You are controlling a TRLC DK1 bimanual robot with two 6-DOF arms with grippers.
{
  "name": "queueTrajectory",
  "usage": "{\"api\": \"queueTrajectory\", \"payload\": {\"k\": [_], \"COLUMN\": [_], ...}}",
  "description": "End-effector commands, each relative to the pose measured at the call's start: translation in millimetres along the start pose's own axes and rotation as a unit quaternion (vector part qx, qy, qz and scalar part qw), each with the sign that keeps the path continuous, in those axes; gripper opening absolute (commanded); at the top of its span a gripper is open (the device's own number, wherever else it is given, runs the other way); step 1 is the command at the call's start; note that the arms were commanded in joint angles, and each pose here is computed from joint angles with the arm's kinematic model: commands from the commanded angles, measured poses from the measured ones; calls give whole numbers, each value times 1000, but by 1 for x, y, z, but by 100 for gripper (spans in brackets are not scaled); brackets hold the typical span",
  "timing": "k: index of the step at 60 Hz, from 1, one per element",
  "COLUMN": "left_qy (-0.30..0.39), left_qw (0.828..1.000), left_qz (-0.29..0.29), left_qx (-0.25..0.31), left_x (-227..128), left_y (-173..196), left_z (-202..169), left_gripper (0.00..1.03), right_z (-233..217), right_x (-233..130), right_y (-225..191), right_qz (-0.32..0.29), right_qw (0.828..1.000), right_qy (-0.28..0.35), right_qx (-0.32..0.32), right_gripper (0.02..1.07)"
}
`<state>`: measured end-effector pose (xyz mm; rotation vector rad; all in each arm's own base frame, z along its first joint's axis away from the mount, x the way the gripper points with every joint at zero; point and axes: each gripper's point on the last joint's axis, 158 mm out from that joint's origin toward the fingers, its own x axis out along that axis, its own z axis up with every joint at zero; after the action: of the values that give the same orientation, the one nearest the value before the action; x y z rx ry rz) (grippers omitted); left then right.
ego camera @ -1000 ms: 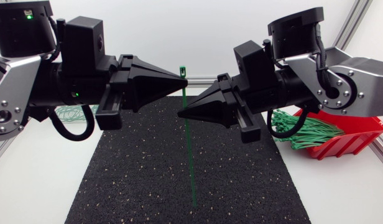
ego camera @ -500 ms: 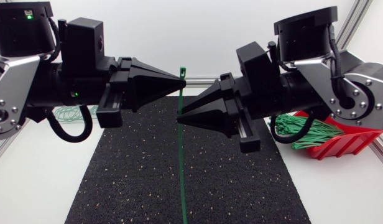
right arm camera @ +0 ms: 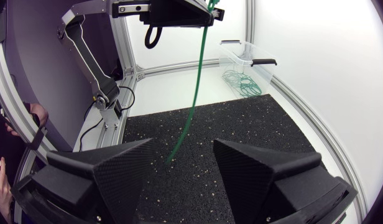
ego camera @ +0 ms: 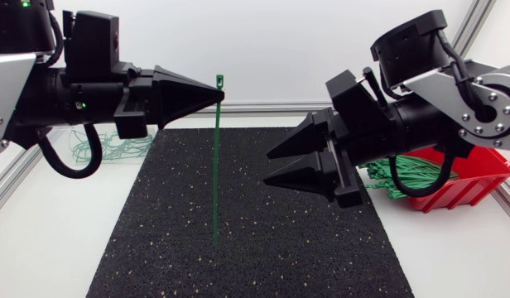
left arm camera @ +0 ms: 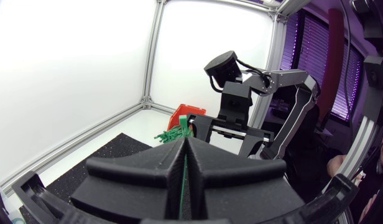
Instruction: Take a green cable tie from the red box, thread the tail through the head to close it, then place it in the transparent bin on the left.
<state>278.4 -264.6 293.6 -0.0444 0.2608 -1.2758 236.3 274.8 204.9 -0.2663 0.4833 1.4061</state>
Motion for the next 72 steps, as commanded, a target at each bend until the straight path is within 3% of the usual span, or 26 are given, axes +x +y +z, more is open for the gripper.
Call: {"api": "queueTrajectory", "payload": {"k": [1,21,24,28,29,34,43,48,54,61,67,72], "left_qy": [-6,-4,-3,-3,-3,-3,-3,-3,-3,-3,-3,-3], "left_qw": [1000,1000,1000,1000,1000,1000,1000,1000,1000,1000,1000,1000], "left_qz": [5,11,11,10,10,10,9,9,10,10,9,9], "left_qx": [-2,-3,-4,-4,-4,-3,-4,-3,-3,-2,0,0], "left_x": [-2,-4,-5,-4,-4,-4,-5,-5,-6,-6,-6,-6], "left_y": [6,12,12,11,11,11,10,9,10,10,8,8], "left_z": [10,10,11,11,11,11,11,11,10,10,11,12], "left_gripper": [4,4,4,4,4,4,4,4,4,4,4,4], "right_z": [-2,-17,-21,-28,-29,-33,-56,-61,-62,-72,-84,-94], "right_x": [-2,-8,-7,-4,-3,-3,2,1,-4,3,9,15], "right_y": [-6,6,2,-3,-3,1,-5,-5,16,14,14,13], "right_qz": [-5,20,15,5,4,12,-20,-22,35,18,23,18], "right_qw": [1000,998,998,998,998,995,982,979,975,968,965,962], "right_qy": [10,46,54,62,64,74,157,183,206,242,253,242], "right_qx": [-13,22,21,-13,-23,-58,-99,-87,-70,-59,-70,-122], "right_gripper": [76,67,72,102,104,104,104,104,103,103,103,103]}}
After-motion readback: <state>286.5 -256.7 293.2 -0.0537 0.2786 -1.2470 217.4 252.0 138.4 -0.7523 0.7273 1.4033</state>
